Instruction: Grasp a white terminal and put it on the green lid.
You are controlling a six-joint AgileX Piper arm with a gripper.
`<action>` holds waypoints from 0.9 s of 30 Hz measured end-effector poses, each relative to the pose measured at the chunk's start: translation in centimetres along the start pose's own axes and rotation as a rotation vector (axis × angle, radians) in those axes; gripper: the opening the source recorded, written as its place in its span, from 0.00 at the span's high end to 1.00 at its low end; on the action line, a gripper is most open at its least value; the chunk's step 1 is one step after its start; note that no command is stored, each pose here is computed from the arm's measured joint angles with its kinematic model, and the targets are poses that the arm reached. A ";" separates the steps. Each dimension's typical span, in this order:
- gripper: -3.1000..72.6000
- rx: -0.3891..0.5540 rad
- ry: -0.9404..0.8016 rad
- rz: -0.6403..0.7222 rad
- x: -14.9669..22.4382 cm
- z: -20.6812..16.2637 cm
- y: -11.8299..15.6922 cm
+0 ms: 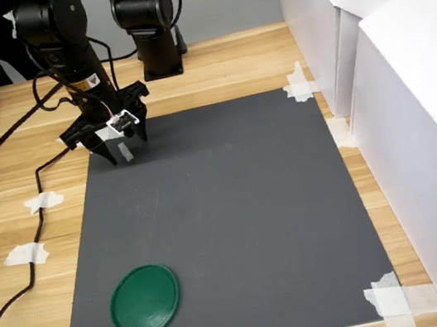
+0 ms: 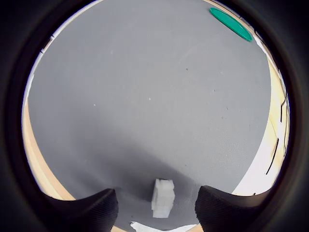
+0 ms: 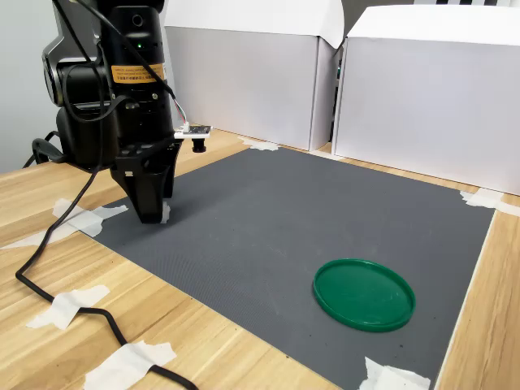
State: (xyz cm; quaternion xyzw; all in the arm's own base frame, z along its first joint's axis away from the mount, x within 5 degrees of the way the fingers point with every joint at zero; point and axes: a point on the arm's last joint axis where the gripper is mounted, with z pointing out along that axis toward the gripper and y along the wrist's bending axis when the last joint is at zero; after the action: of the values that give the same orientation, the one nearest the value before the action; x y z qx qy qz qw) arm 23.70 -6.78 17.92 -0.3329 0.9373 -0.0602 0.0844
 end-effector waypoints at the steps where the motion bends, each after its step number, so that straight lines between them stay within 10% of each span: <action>1: 0.08 0.004 0.004 0.001 0.0 0.0 0.0; 15: 0.17 0.011 0.035 0.005 0.1 1.0 -0.4; 27: 0.84 0.005 0.028 0.017 0.1 1.0 -0.3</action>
State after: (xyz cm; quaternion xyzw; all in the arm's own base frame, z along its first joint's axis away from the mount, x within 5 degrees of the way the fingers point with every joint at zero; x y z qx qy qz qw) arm 24.06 -7.12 16.98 -0.3240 0.9409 -0.0664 0.0726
